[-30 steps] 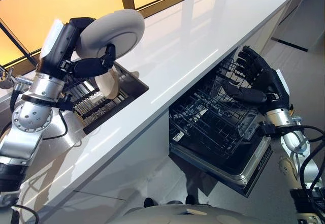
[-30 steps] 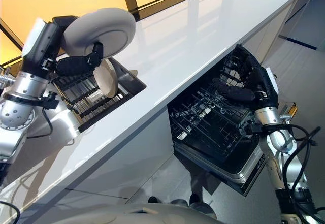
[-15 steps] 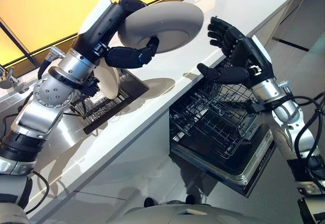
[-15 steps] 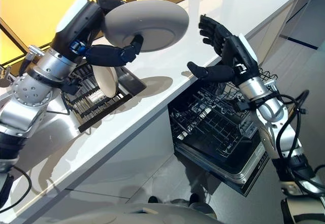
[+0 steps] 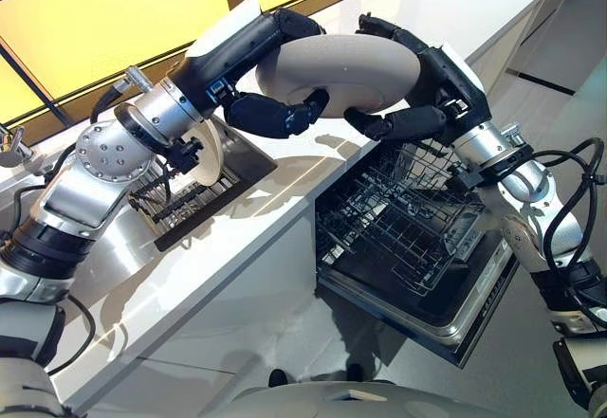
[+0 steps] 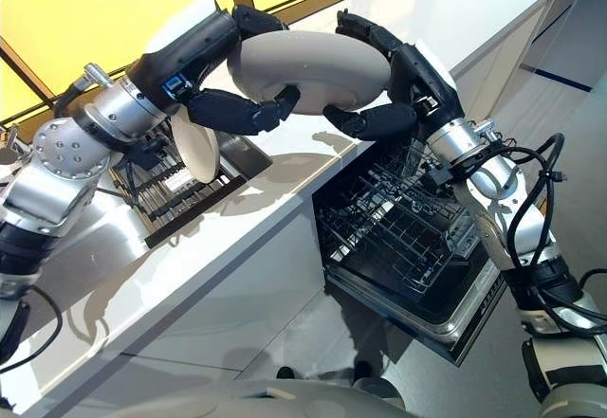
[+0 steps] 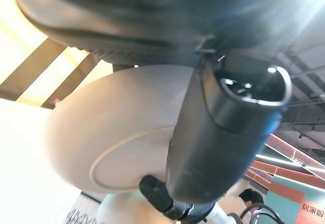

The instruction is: Pick up plates and place into dishwasher.

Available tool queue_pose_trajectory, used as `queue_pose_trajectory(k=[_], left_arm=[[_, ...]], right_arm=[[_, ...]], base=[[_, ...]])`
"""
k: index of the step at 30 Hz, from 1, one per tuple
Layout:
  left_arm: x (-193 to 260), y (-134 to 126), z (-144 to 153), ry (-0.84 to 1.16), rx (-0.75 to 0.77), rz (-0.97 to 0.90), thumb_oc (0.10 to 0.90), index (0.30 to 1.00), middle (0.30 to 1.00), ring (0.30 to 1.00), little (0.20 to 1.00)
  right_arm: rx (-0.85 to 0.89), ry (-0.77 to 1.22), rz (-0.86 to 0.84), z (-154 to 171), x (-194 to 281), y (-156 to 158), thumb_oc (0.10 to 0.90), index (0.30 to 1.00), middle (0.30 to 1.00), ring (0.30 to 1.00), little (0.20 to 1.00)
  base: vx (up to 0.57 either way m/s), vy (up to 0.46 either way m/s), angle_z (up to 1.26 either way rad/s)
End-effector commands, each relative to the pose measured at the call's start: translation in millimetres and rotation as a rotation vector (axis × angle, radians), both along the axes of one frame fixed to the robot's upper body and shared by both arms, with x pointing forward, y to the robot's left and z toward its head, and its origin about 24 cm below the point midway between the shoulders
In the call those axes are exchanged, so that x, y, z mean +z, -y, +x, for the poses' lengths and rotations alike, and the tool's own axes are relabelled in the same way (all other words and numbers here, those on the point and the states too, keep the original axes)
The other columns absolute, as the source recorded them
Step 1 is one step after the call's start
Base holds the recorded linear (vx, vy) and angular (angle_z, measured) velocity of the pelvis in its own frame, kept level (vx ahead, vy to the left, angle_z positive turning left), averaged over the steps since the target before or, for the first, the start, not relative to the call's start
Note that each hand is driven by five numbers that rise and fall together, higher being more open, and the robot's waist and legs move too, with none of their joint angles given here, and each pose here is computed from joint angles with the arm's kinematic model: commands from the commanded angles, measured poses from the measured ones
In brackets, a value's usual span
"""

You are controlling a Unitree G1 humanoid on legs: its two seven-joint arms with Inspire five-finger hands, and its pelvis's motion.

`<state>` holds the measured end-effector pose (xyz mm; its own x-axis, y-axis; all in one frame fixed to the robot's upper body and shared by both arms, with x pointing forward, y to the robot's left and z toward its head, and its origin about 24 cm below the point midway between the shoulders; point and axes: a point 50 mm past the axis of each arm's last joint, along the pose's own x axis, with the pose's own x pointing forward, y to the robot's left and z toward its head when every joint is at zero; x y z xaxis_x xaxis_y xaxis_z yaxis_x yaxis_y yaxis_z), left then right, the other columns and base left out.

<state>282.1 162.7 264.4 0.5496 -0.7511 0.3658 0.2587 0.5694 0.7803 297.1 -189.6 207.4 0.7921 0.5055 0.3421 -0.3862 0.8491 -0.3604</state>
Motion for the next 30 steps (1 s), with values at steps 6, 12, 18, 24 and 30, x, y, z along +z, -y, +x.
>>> queue_pose_trajectory(k=[6,12,18,24,30], left_arm=[[27.0,-0.9,15.5,0.032,-0.004,-0.068,0.100,0.300,0.300,0.300,0.200],[15.3,-10.2,25.3,0.005,0.033,-0.089,0.100,0.300,0.300,0.300,0.200],[13.6,-14.5,28.8,0.006,0.072,-0.089,0.149,0.342,0.342,0.342,0.249],[12.7,-21.4,29.5,0.017,0.103,-0.092,0.443,0.594,0.594,0.594,0.543],[15.8,-22.5,29.4,0.033,0.100,-0.103,0.100,0.300,0.300,0.300,0.200]], right_arm=[[0.141,0.204,0.209,-0.2,59.0,-7.6,0.800,0.900,0.900,0.900,0.900],[0.230,0.201,0.240,-1.2,57.8,-13.9,0.100,0.300,0.300,0.300,0.200],[0.220,0.190,0.259,1.3,54.4,-8.9,0.100,0.300,0.300,0.300,0.200],[0.212,0.188,0.262,1.3,53.9,-4.6,0.100,0.300,0.300,0.300,0.200],[0.195,0.179,0.270,4.0,52.1,-4.2,0.100,0.300,0.300,0.300,0.200]], base=[[0.00,0.000,0.00],[0.00,0.000,0.00],[0.00,0.000,0.00],[0.00,0.000,0.00],[0.00,0.000,0.00]])
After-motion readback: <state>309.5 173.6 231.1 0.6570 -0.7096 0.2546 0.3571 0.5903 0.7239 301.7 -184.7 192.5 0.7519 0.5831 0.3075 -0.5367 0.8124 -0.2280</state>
